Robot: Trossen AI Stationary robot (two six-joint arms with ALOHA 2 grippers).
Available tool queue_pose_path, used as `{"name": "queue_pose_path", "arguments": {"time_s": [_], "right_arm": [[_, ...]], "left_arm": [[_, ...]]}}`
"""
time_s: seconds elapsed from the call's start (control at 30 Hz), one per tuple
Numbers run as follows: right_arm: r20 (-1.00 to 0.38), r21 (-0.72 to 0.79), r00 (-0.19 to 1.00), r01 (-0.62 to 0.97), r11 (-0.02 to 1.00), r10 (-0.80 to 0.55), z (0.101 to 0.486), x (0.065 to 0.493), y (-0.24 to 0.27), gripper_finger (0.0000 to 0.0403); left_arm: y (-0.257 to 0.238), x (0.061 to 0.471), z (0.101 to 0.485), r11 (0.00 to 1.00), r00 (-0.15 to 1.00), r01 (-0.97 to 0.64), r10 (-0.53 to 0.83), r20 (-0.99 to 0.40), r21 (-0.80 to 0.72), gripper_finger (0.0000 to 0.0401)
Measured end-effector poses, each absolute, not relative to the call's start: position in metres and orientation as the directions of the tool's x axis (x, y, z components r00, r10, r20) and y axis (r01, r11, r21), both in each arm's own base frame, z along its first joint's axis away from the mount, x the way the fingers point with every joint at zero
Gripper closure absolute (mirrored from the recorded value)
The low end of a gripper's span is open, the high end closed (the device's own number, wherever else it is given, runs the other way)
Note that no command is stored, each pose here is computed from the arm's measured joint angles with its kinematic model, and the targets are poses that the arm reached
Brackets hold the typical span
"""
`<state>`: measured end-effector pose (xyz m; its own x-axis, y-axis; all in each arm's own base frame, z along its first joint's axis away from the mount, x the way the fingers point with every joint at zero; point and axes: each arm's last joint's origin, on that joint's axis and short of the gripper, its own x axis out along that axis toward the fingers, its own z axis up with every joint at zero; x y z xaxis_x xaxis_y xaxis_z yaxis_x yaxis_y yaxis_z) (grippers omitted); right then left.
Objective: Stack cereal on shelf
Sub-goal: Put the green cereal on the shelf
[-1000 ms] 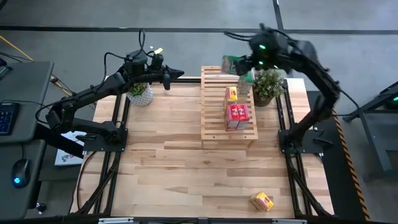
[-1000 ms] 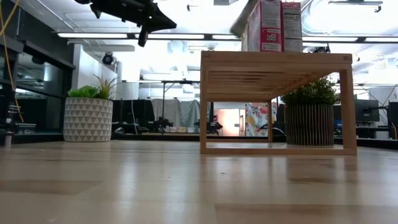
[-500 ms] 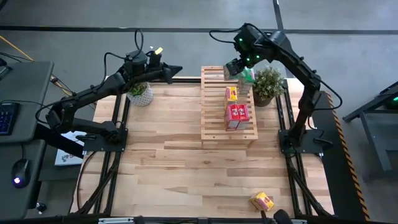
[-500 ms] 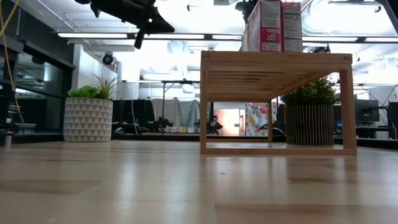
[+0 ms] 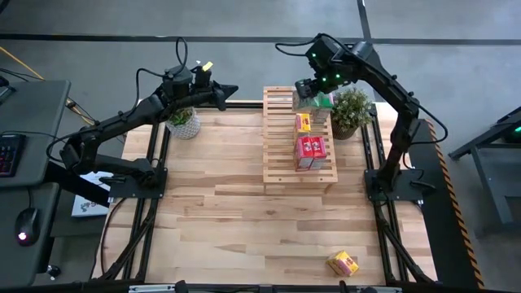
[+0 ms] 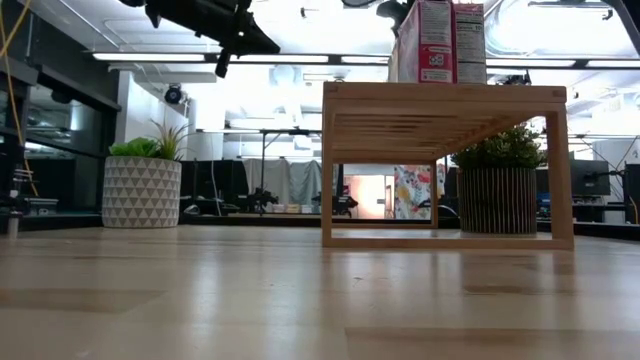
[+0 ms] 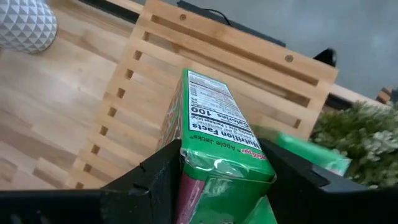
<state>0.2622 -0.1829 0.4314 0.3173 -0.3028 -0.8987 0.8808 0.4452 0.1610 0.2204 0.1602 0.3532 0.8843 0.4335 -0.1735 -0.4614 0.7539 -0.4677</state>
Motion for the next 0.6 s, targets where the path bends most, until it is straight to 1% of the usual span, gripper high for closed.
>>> {"name": "queue_pose_path", "arguments": {"time_s": [0.2, 0.6], "right_arm": [[-0.901, 0.15, 0.295, 0.9, 0.408, -0.319, 0.431, 0.266, -0.175, 0.021], [-0.891, 0.115, 0.27, 0.912, 0.393, -0.366, 0.431, 0.274, -0.163, 0.021]], "left_arm": [[0.16, 0.22, 0.353, 0.755, 0.885, -0.461, 0.433, -0.174, -0.467, 0.0401], [0.159, 0.221, 0.352, 0.756, 0.889, -0.455, 0.419, -0.187, -0.47, 0.0401]]}}
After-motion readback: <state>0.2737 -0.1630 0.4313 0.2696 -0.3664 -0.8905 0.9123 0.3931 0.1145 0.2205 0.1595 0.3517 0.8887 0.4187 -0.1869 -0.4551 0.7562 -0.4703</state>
